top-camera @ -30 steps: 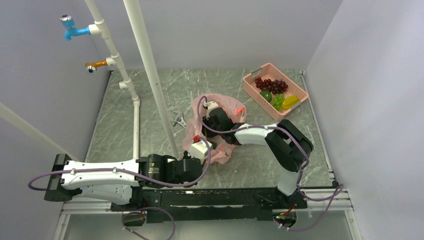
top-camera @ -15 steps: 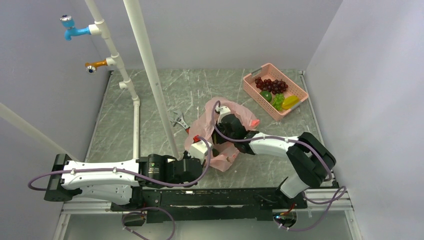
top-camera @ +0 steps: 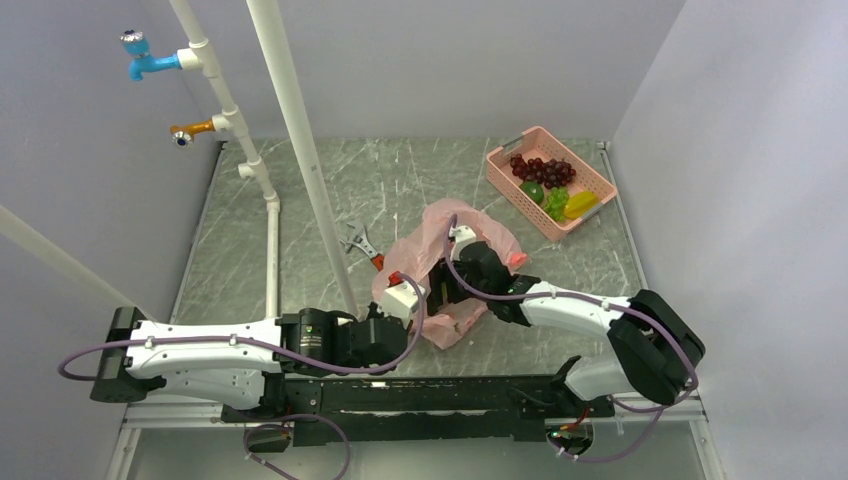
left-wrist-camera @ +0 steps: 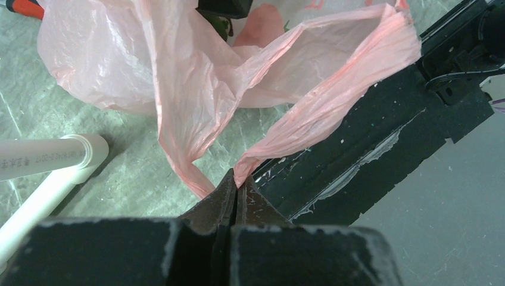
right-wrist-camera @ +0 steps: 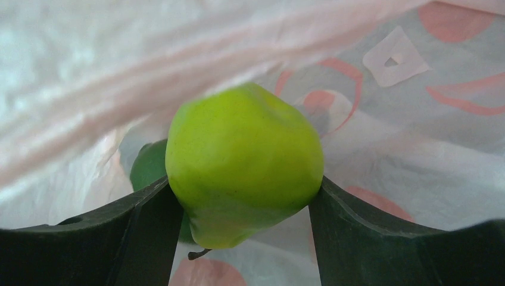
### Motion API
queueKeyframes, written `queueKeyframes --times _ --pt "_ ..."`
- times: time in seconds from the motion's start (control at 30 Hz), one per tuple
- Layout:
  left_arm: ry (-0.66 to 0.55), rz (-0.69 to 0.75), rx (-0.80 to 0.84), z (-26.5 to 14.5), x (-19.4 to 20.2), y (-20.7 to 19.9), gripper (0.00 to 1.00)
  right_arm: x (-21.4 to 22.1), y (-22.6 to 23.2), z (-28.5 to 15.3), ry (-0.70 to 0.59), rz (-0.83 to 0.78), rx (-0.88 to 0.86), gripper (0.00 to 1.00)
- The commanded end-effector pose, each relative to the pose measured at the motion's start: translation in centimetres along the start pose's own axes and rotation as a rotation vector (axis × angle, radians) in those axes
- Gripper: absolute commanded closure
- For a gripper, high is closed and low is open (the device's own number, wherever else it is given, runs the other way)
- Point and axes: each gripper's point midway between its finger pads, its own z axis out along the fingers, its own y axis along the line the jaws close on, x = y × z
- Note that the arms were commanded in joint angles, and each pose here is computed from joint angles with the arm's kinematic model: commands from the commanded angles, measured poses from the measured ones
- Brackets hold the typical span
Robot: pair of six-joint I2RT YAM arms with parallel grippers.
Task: Take the fake fruits out of the plastic bag
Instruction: Take out the fake fruit from the plastic bag.
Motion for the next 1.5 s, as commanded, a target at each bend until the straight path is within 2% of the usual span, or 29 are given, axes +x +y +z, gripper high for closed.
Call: queueKeyframes --times 0.0,0.1,0.17,0.43,0.57,0.97,1.07,1.27,1.37,1.47 --pt "-0.031 -0.007 0.026 -0.1 -1.2 -1.2 1.0 0.8 1.9 -1.2 0.073 -0.072 -0.104 1.0" --pt "-0.027 -0.004 0.022 0.0 -1.1 -1.1 1.0 1.7 3.4 -2.2 0.158 -0.1 -0.192 1.0" --pt "-0.027 -0.003 0.021 0.0 -1.0 -1.0 1.0 1.4 4.5 -3.2 0.16 -0.096 -0.246 1.0" --pt "-0.028 0.002 0.027 0.1 -1.2 -1.2 1.0 -3.8 9.3 -8.1 -0.017 -0.033 -0.521 1.0" --pt "-0.02 0.005 0.027 0.1 -1.1 -1.3 1.0 -6.0 9.4 -10.3 -0.106 0.034 -0.647 1.0" --pt "-0.022 0.004 0.029 0.1 -1.1 -1.3 1.0 -5.3 8.2 -10.0 -0.061 0.1 -0.653 1.0" --pt "-0.013 0.016 0.027 0.4 -1.1 -1.5 1.0 -5.5 9.0 -10.5 -0.067 0.13 -0.708 1.0" --pt "-0.007 0.026 0.019 0.4 -1.2 -1.6 1.0 -8.7 10.2 -12.7 -0.177 0.161 -0.769 1.0" --pt "-0.01 0.02 0.026 0.3 -1.2 -1.6 1.0 -11.2 9.6 -13.6 -0.259 0.17 -0.697 1.0" --pt "-0.01 0.013 0.023 0.2 -1.1 -1.4 1.0 -13.5 7.0 -13.9 -0.352 0.164 -0.484 1.0"
